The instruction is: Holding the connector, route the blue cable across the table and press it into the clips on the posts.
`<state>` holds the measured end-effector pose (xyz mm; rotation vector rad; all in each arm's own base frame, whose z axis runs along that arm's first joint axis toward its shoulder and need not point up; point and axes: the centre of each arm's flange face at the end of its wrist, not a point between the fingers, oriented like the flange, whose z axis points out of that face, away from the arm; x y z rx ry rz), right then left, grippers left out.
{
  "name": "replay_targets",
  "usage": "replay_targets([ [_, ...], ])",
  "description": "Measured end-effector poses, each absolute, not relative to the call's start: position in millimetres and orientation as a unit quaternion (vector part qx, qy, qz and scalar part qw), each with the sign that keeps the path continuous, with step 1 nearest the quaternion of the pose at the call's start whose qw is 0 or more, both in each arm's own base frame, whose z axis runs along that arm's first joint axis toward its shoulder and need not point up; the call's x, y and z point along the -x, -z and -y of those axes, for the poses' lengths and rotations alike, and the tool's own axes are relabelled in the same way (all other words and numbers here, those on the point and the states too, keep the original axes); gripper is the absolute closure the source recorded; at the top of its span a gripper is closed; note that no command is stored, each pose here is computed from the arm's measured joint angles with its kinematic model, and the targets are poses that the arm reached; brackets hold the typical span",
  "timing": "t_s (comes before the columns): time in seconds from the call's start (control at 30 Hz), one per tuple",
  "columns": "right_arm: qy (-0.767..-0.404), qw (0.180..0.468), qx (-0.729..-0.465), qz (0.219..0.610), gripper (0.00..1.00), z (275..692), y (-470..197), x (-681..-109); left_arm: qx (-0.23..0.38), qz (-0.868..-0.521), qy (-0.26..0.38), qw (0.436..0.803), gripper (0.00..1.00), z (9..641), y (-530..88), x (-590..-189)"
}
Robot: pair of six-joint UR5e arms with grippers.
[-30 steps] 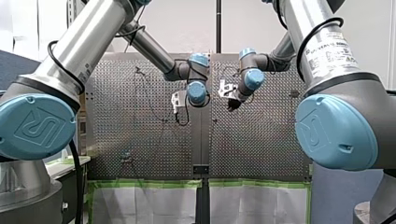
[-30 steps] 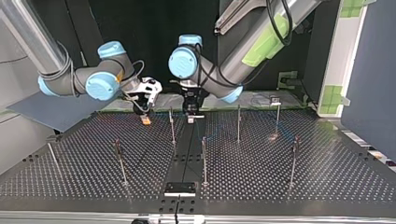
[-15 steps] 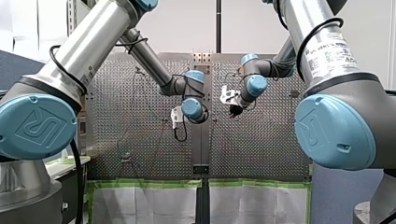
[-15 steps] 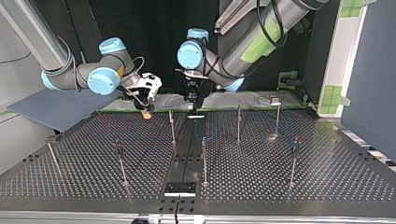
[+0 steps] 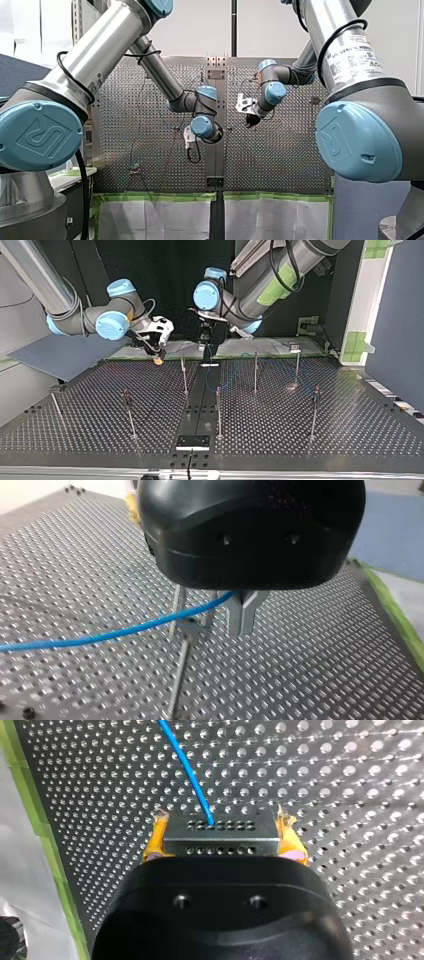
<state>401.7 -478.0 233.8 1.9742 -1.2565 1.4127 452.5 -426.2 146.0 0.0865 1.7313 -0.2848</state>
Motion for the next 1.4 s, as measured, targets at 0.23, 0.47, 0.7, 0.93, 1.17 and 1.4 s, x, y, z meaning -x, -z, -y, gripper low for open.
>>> replay_targets([
  [0.23,-0.492,0.193,-0.715,0.457,1.00,480,-210,-402,-0.026,-0.747,0.149,0.647,1.00,429,-159,-469],
  [0.47,-0.502,0.193,-0.705,0.463,1.00,491,-207,-395,-0.024,-0.745,0.157,0.648,1.00,420,-161,-482],
  [0.7,-0.525,0.193,-0.691,0.458,1.00,502,-208,-393,-0.034,-0.747,0.170,0.642,1.00,427,-150,-492],
  [0.93,-0.535,0.193,-0.684,0.456,1.00,507,-206,-393,-0.032,-0.743,0.173,0.646,1.00,435,-143,-511],
  [1.17,-0.539,0.196,-0.677,0.462,1.00,514,-204,-387,-0.024,-0.740,0.168,0.650,1.00,429,-152,-529],
  [1.4,-0.546,0.201,-0.666,0.467,1.00,523,-202,-380,-0.024,-0.739,0.173,0.651,1.00,422,-152,-537],
])
